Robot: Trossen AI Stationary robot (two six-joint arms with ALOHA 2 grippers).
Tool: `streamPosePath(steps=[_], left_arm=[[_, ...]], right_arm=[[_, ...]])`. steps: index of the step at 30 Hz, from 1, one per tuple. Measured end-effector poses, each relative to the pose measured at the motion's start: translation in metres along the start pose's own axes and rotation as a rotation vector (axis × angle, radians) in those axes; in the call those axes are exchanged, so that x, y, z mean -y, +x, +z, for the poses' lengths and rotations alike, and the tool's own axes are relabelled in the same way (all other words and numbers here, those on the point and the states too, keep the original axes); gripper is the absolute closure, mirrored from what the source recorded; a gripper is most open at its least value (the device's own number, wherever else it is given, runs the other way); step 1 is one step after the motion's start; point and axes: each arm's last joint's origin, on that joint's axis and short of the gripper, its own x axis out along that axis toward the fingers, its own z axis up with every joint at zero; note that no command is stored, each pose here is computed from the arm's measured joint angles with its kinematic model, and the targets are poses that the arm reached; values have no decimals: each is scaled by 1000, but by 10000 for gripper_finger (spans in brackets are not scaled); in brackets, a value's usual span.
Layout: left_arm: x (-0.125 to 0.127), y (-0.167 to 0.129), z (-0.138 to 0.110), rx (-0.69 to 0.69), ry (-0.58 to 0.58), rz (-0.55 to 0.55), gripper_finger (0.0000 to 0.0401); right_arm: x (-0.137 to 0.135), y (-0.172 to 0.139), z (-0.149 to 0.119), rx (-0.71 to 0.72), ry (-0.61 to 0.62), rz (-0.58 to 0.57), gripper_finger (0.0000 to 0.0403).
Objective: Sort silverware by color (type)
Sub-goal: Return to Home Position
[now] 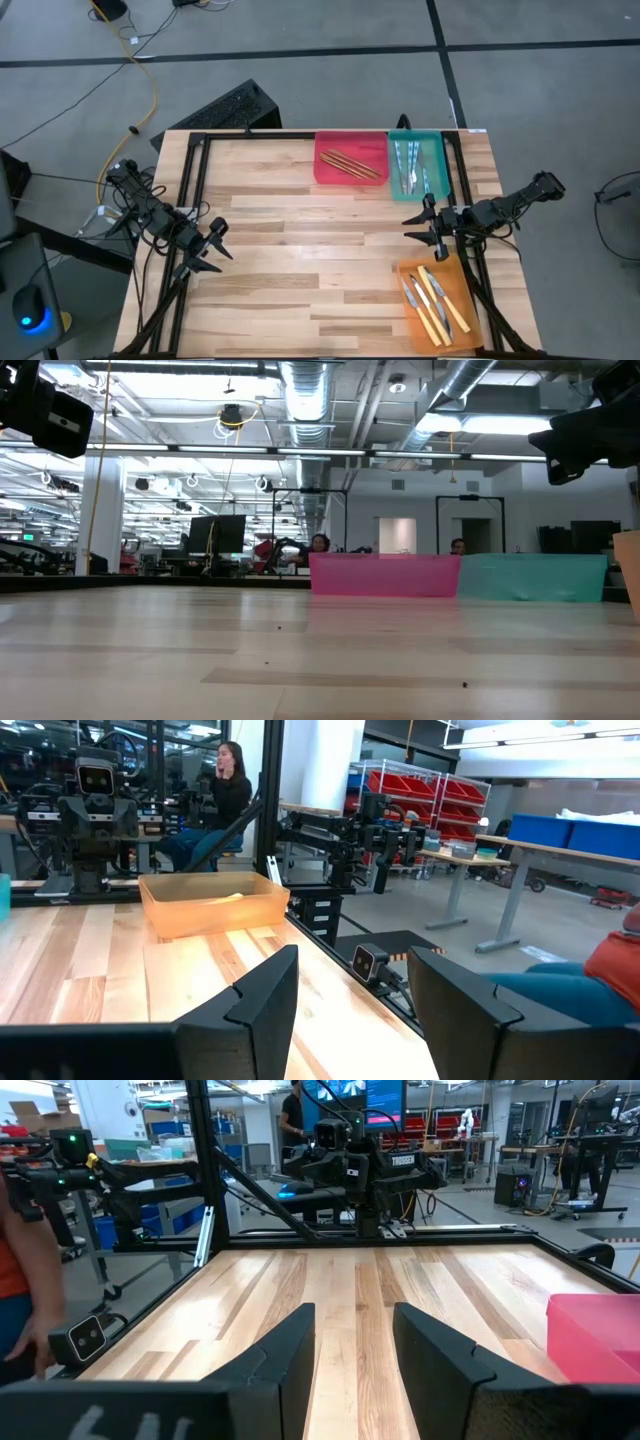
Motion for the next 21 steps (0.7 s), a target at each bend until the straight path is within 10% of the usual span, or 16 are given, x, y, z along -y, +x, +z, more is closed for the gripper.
streamPosePath(steps=[21], left_arm=[[-7,-1,3,21,10,241,228]], right_arm=[[0,0,0,0,0,0,243]])
